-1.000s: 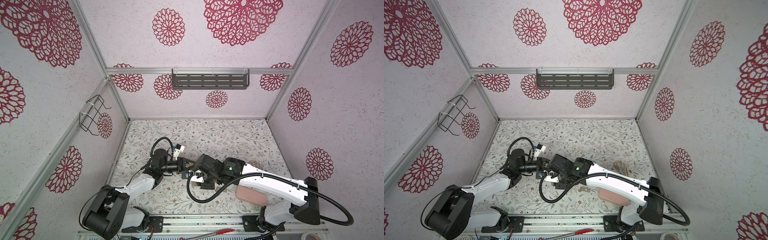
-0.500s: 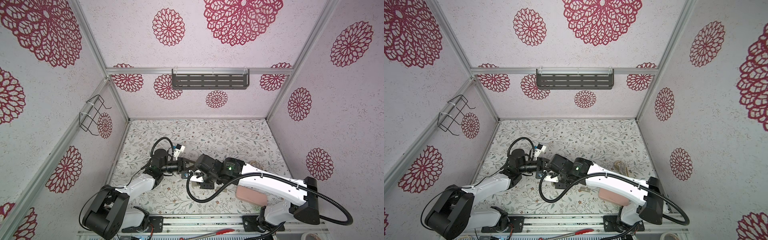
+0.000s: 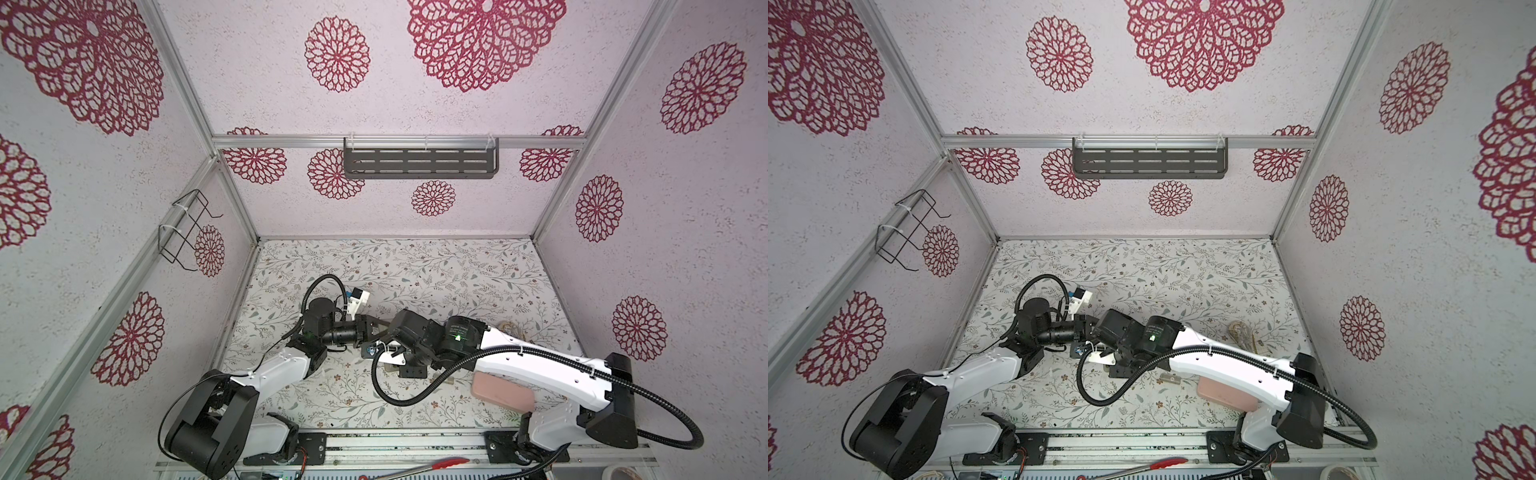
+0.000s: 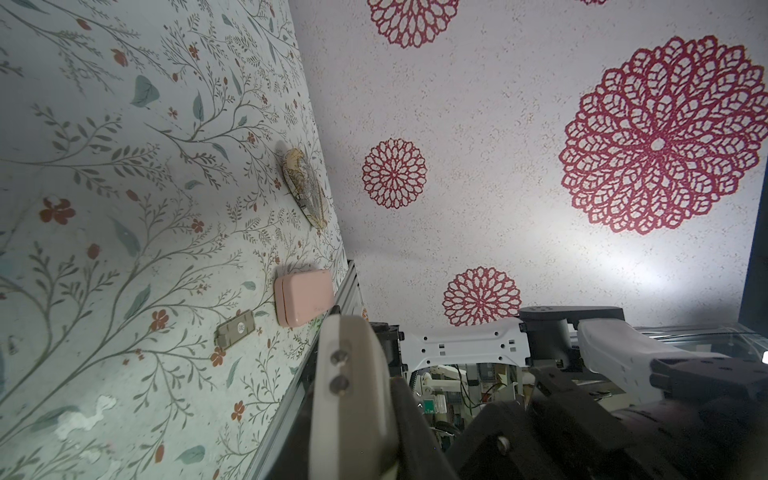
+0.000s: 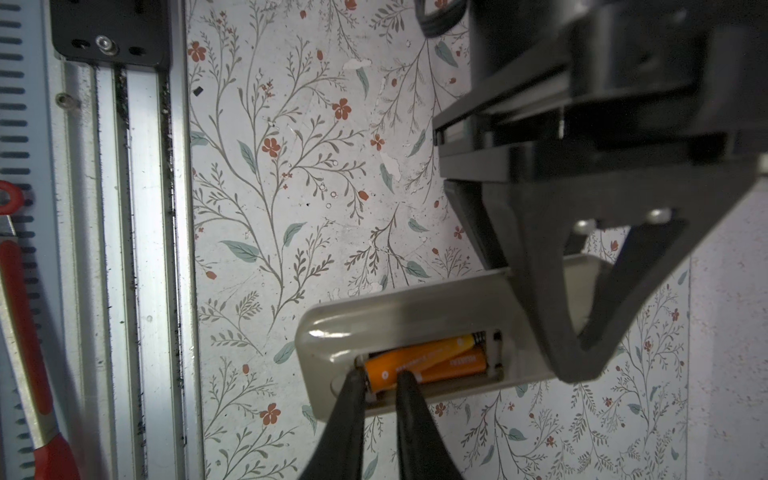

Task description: Load the batteries into the remote control

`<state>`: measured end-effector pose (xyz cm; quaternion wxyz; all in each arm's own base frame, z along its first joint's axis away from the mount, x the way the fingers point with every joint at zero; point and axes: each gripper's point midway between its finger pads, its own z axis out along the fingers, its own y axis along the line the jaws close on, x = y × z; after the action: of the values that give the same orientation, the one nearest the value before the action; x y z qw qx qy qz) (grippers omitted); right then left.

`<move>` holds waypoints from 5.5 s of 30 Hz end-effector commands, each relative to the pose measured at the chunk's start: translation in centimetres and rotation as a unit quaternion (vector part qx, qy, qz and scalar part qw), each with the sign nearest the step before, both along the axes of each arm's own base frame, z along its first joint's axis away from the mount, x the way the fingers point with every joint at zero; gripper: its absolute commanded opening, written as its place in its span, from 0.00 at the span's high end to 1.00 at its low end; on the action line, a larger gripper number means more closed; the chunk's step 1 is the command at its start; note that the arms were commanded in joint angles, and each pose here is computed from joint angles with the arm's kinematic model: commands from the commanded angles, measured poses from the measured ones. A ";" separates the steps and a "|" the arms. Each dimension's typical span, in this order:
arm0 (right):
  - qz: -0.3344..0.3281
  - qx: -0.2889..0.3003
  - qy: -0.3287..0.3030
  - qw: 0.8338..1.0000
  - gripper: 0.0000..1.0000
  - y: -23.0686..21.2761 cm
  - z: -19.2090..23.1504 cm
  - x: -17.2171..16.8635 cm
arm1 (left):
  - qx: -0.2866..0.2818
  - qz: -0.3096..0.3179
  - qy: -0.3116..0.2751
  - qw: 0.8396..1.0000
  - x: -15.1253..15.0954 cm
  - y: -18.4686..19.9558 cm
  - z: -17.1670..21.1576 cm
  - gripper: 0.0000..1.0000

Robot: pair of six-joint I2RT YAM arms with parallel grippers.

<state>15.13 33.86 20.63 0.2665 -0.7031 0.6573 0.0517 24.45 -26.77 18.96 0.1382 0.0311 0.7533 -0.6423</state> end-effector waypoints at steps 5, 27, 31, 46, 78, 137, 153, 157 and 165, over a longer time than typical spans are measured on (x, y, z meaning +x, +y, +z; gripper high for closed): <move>-0.013 0.001 -0.023 1.000 0.85 0.5 0.4 1.0 | -0.013 -0.016 -0.021 1.000 -0.6 -0.4 1.2 1.00; -0.043 -0.014 -0.058 0.997 0.89 0.8 0.2 2.9 | -0.016 -0.021 -0.026 0.999 -0.9 -0.5 1.5 1.00; -0.044 -0.014 -0.059 0.997 0.92 0.8 0.2 2.9 | -0.016 -0.021 -0.025 0.999 -0.9 -0.6 1.5 1.00; -0.048 -0.030 -0.058 0.997 1.00 1.0 -0.8 3.2 | -0.016 -0.022 -0.026 0.999 -1.0 -0.6 1.4 1.00; -0.210 0.108 0.049 0.970 0.38 -4.2 4.2 0.6 | 0.043 0.116 -0.025 0.992 2.0 4.6 -1.2 1.00; -0.545 -0.018 0.217 0.810 0.75 -12.0 -18.0 2.5 | 0.195 0.095 0.043 0.975 2.1 1.8 -13.4 0.95; -0.553 -0.031 0.222 0.803 0.86 -12.3 -18.6 2.2 | 0.194 0.093 0.050 0.975 1.5 1.8 -15.1 0.78; -0.552 -0.027 0.223 0.803 0.88 -12.2 -18.4 2.2 | 0.191 0.097 0.047 0.976 1.5 2.0 -15.0 0.65; -0.548 -0.020 0.220 0.807 0.92 -11.9 -17.5 2.5 | 0.199 0.105 0.043 0.973 1.6 2.3 -14.6 0.45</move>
<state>17.48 22.27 2.28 0.0836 -0.2116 0.9729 0.0414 25.76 -24.37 3.44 0.1457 -0.0576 0.8741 -0.4598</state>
